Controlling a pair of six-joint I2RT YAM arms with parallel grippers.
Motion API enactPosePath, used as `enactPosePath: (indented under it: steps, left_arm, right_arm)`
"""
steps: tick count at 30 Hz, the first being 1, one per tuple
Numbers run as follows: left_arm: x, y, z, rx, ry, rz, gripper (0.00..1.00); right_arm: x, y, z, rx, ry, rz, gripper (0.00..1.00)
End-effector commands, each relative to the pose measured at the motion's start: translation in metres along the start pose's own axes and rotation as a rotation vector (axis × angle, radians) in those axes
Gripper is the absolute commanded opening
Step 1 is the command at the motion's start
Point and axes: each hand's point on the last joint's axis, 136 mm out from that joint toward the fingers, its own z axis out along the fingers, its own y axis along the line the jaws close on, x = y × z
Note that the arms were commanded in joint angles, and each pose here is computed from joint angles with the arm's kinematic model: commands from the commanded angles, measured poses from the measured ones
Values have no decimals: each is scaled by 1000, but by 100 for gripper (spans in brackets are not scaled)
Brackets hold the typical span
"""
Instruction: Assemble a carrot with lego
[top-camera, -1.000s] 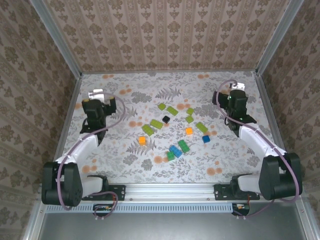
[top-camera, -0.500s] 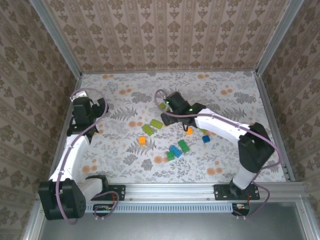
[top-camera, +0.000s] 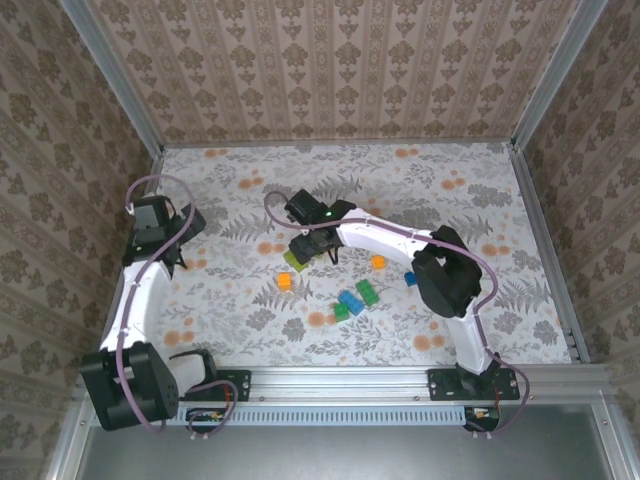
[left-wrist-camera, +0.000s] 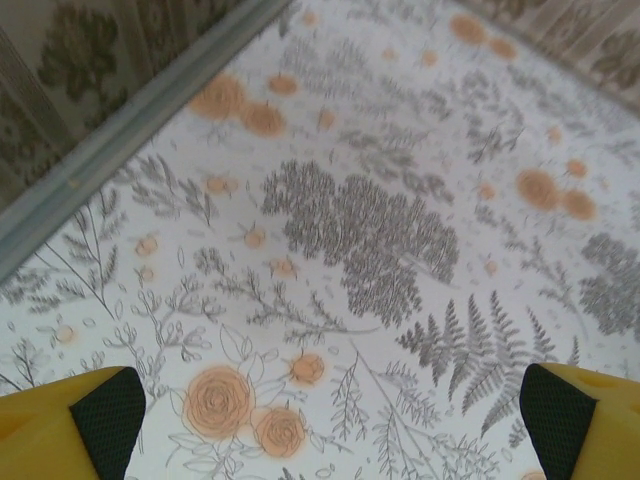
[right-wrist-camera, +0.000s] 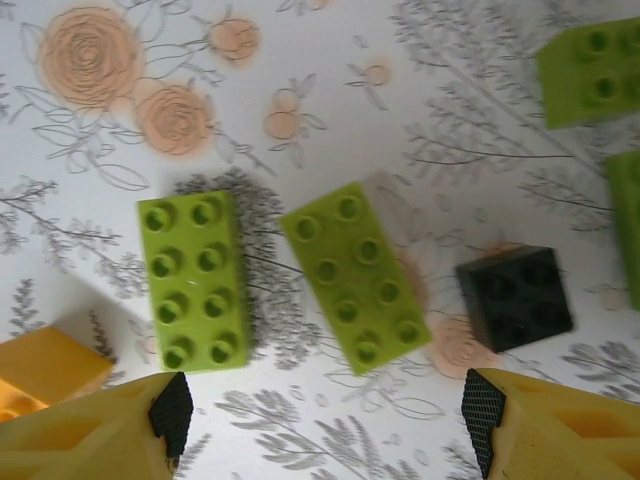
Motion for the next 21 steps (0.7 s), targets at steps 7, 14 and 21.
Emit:
enactPosePath:
  steps: [7, 14, 21]
  left_arm:
    - [6, -7, 8, 39, 65, -37, 100]
    - [4, -6, 3, 36, 49, -36, 100]
    - [3, -6, 2, 35, 47, -37, 100]
  right_arm:
    - [6, 31, 18, -40, 114, 11, 71]
    - [8, 34, 33, -40, 146, 18, 66]
    - [9, 41, 41, -55, 160, 20, 61]
